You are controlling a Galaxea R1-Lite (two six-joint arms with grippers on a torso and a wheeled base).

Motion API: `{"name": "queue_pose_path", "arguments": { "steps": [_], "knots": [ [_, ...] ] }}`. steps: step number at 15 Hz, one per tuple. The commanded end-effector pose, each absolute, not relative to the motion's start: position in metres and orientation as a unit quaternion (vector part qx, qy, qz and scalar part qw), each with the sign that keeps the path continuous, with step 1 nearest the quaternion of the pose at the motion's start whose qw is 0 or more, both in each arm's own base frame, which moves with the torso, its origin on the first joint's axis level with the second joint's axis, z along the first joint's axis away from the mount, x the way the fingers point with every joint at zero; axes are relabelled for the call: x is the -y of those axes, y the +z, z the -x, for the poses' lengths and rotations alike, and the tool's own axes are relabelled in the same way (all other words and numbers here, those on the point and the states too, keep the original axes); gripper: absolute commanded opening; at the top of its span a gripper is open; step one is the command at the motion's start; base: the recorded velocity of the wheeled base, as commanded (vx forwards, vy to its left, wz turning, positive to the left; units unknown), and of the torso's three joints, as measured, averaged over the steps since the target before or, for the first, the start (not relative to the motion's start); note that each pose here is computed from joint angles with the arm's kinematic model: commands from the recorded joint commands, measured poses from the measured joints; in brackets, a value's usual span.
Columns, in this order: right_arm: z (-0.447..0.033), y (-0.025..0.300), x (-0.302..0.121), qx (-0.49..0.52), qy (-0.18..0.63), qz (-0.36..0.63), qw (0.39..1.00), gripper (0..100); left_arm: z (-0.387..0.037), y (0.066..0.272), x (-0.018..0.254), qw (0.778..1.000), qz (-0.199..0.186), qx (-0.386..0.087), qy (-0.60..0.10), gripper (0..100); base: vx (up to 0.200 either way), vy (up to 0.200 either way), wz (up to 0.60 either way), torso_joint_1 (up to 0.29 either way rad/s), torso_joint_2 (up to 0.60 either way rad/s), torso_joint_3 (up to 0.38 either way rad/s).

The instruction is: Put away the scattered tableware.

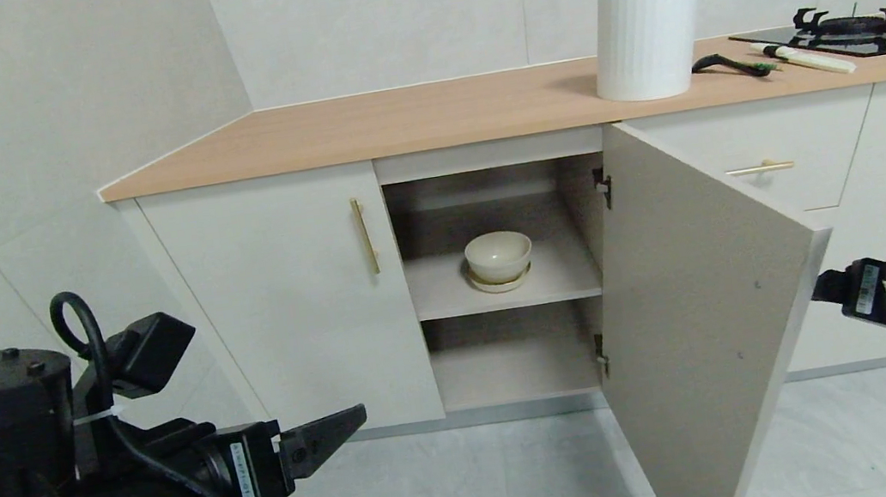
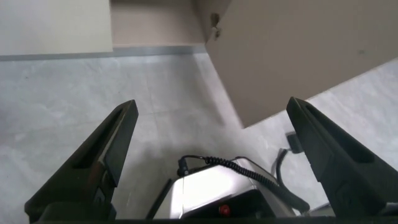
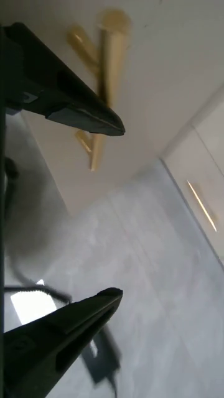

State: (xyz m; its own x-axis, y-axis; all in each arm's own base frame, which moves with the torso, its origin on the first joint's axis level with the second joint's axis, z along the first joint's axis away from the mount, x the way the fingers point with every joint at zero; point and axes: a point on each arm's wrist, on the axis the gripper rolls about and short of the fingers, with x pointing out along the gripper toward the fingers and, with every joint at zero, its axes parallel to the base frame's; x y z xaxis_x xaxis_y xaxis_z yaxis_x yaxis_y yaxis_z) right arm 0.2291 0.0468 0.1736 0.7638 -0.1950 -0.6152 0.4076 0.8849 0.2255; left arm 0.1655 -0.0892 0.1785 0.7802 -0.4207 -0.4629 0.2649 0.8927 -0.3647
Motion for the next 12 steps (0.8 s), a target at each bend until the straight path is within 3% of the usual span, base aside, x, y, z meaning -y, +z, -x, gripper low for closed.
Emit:
{"name": "queue_pose_path", "arguments": {
  "steps": [1, 12],
  "knots": [
    [-0.232, 0.168, -0.057, -0.315, -0.149, -0.168, 0.922, 100, -0.165, 0.179, 0.089, 0.933, 0.142, -0.275, -0.184, 100, 0.0, 0.0, 0.0, 0.0, 0.0, 0.0],
    [-0.275, 0.155, -0.135, -0.378, 0.077, -0.133, 0.913, 100, -0.167, 0.18, 0.088, 0.934, 0.145, -0.273, -0.178, 100, 0.0, 0.0, 0.0, 0.0, 0.0, 0.0]
  ]
}}
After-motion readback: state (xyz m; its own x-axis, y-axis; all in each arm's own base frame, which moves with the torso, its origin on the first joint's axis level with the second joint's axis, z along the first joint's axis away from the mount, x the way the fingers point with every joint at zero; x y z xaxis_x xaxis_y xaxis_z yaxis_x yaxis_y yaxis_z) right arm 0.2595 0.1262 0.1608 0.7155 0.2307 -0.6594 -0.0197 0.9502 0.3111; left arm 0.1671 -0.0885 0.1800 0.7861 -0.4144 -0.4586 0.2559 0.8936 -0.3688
